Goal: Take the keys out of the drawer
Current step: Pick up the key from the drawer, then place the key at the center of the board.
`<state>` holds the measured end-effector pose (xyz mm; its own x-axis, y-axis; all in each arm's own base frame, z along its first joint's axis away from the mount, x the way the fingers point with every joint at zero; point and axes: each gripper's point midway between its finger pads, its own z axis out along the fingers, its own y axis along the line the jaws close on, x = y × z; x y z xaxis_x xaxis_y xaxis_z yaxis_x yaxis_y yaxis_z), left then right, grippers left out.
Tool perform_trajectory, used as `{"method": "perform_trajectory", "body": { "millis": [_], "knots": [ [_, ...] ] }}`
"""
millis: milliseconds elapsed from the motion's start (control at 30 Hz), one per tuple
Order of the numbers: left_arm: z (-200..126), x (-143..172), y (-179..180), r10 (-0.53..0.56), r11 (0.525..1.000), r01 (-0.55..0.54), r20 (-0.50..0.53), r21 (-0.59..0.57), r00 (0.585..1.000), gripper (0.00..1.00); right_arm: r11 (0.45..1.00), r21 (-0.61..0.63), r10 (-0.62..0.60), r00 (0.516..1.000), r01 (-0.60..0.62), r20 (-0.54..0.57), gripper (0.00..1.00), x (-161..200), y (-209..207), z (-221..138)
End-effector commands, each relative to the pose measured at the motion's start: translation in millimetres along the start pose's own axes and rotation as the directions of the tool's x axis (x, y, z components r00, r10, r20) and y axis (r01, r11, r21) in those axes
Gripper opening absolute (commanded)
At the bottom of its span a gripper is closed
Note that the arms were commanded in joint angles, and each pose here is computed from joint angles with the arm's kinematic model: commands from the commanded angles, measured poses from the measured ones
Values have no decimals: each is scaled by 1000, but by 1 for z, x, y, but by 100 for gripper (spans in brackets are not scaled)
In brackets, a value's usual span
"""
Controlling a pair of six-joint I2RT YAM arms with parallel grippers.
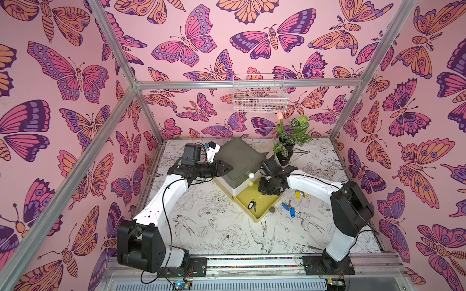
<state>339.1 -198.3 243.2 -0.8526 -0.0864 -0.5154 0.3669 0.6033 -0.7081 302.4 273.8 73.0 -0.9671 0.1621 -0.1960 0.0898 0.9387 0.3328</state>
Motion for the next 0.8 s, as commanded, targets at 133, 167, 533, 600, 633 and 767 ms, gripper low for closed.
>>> {"method": "perform_trajectory", "body": {
  "millis": [133,167,533,600,633,767],
  "knots": [
    [-5,3,4,-45,999,45,-8,-29,999,38,999,-24,-35,999,36,35,0,5,-1,-22],
    [-6,2,2,-46,999,45,-4,-25,999,38,999,-31,-39,998,40,42,0,5,0,-26],
    [-15,-7,-13,-41,999,41,31,4,999,38,991,-87,-88,990,98,115,0,8,0,-79],
    [-17,-6,-16,-37,999,37,35,11,999,38,991,-84,-97,988,108,123,0,10,-3,-87],
    [-17,-6,-16,-37,999,37,36,10,999,38,990,-79,-102,987,113,126,0,11,-6,-91],
    [-20,-6,-19,-32,999,31,43,13,999,38,990,-66,-112,984,122,135,0,19,-17,-106]
  ]
}}
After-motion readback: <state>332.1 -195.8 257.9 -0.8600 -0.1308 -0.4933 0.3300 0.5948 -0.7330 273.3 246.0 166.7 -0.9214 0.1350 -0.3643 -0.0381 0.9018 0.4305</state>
